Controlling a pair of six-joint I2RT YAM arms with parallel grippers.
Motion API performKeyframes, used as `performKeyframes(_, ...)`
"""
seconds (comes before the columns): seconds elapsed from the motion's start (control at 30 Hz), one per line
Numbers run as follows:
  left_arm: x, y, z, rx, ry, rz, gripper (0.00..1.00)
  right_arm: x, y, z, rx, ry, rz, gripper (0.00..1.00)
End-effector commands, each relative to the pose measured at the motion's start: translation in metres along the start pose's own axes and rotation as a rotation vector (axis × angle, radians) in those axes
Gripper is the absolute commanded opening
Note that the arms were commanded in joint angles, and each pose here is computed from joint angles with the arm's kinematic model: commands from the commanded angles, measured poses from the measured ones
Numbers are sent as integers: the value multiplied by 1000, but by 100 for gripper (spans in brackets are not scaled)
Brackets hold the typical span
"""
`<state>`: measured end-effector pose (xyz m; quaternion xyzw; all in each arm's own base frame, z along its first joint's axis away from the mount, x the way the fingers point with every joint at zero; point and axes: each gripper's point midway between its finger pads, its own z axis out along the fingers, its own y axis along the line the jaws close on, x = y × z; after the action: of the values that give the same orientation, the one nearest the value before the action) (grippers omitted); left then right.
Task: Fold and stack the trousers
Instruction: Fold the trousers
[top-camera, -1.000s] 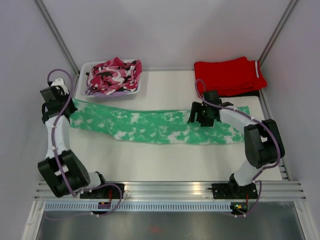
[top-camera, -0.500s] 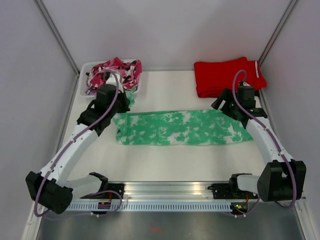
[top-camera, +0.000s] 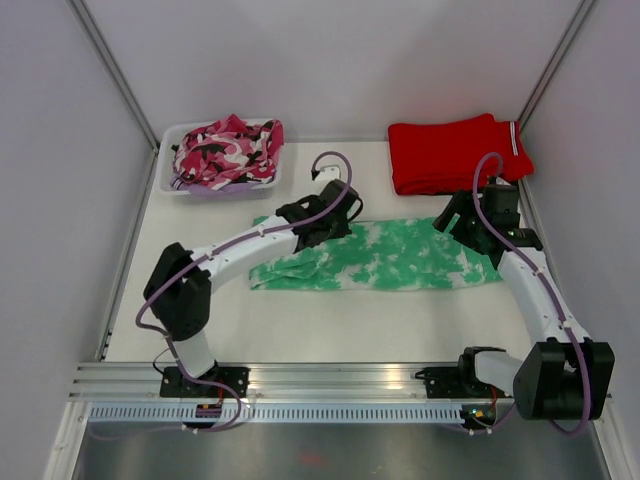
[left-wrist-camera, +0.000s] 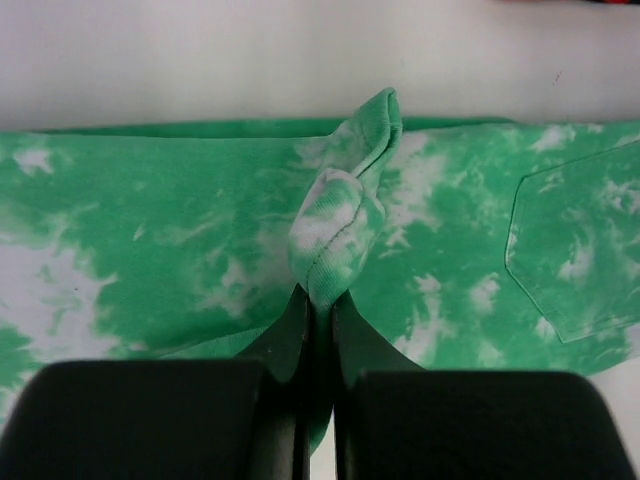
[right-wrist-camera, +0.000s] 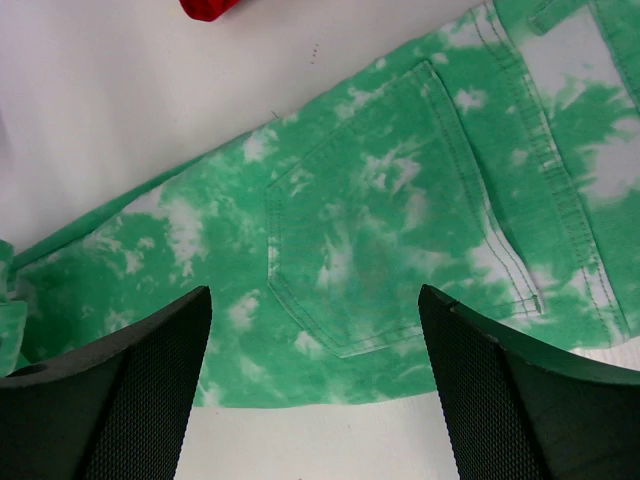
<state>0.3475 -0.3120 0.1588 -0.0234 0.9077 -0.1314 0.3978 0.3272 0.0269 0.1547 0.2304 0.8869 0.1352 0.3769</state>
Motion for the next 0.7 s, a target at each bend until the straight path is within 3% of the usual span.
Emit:
performKeyframes(0.0, -5, -40, 4, 50, -46, -142, 2, 1, -10, -4, 33, -19, -24, 91)
performKeyframes(0.27, 45, -59, 25, 45, 44, -185, 2, -1, -8, -6, 15, -31, -39, 91)
performKeyframes(0.37, 47, -69, 28, 70, 52, -182, 10, -1, 0, -7, -26, -26, -42, 91)
performKeyframes(0.4, 47, -73, 27, 79, 58, -179, 15, -1, 1, -8, -33, -29, -42, 91)
performKeyframes(0.43, 41, -77, 24, 83, 54, -179, 28, 1, 0, -8, -35, -27, -42, 91)
performKeyframes(0.47, 37, -75, 22, 68, 47, -179, 54, 1, 1, -9, -39, -28, -43, 91)
performKeyframes(0.53, 27, -72, 11, 45, 43, -173, 67, 4, 8, -10, -87, -18, -54, 91)
performKeyframes(0.63, -3, -52, -18, -16, -9, -184, 98, 13, 20, -11, -162, 25, -71, 91)
performKeyframes(0.67, -18, -45, -34, -18, -36, -198, 100, 15, 22, -11, -177, 34, -69, 91)
